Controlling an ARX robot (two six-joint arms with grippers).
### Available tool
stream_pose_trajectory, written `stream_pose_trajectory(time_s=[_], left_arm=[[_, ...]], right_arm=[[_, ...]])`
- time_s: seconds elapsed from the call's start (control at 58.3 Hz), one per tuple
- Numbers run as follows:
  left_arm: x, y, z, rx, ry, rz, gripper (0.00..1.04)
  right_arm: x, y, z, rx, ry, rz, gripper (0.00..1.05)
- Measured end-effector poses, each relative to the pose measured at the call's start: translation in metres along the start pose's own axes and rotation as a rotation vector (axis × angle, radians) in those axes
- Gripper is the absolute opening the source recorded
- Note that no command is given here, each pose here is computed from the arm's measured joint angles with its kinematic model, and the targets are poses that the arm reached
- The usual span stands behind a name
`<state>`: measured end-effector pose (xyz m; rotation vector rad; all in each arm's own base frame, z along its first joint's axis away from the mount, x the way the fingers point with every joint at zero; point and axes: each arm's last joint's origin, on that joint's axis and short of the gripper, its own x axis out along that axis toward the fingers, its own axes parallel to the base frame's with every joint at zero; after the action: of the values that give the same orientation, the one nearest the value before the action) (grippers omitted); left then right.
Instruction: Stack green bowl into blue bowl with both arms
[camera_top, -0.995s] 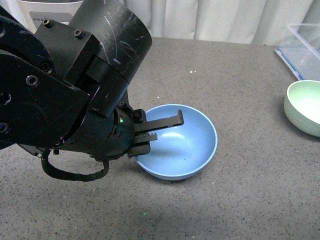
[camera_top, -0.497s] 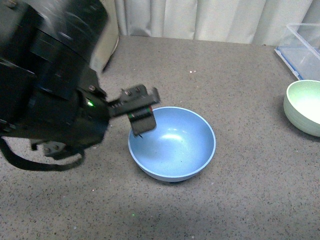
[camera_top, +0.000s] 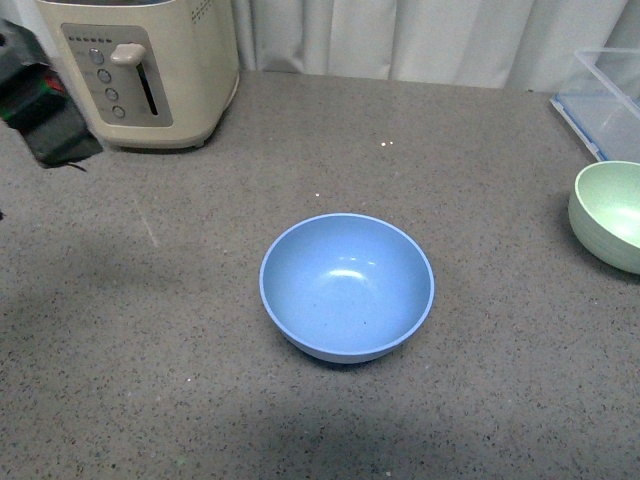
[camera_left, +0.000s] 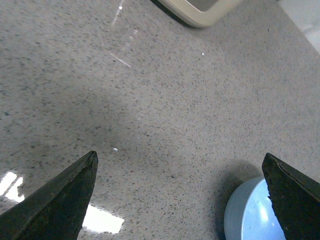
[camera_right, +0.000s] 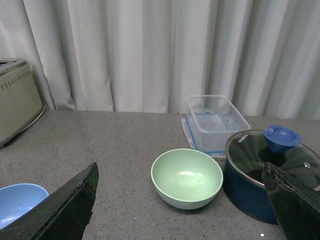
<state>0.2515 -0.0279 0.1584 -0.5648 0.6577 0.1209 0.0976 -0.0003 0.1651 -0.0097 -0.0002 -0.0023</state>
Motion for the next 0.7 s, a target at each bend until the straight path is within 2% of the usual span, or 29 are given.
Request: stream_pose_trajectory(time_s=[0.034, 0.069, 0.171, 0.274, 0.343, 0.514, 0.703], left_arm=[[-0.002, 0.006, -0.002, 0.023, -0.045, -0.002, 0.96], [-0.001, 0.013, -0.006, 0.114, -0.18, -0.032, 0.89], [-0.013, 0.026, -0.018, 0.338, -0.433, -0.109, 0.71], [-0.039, 0.023, -0.011, 0.488, -0.643, -0.155, 0.5], [-0.049, 0.034, -0.013, 0.527, -0.649, -0.145, 0.34], [-0.061, 0.043, -0.024, 0.545, -0.638, -0.122, 0.05], [-0.074, 0.046, -0.031, 0.551, -0.643, -0.122, 0.04]], right_arm=[[0.0, 0.0, 0.0, 0.0, 0.0, 0.0, 0.96], [0.0, 0.0, 0.0, 0.0, 0.0, 0.0, 0.96], [0.0, 0.0, 0.0, 0.0, 0.0, 0.0, 0.96], [0.0, 0.0, 0.0, 0.0, 0.002, 0.0, 0.96], [0.0, 0.0, 0.0, 0.0, 0.0, 0.0, 0.96], [0.0, 0.0, 0.0, 0.0, 0.001, 0.0, 0.96], [0.0, 0.0, 0.0, 0.0, 0.0, 0.0, 0.96]])
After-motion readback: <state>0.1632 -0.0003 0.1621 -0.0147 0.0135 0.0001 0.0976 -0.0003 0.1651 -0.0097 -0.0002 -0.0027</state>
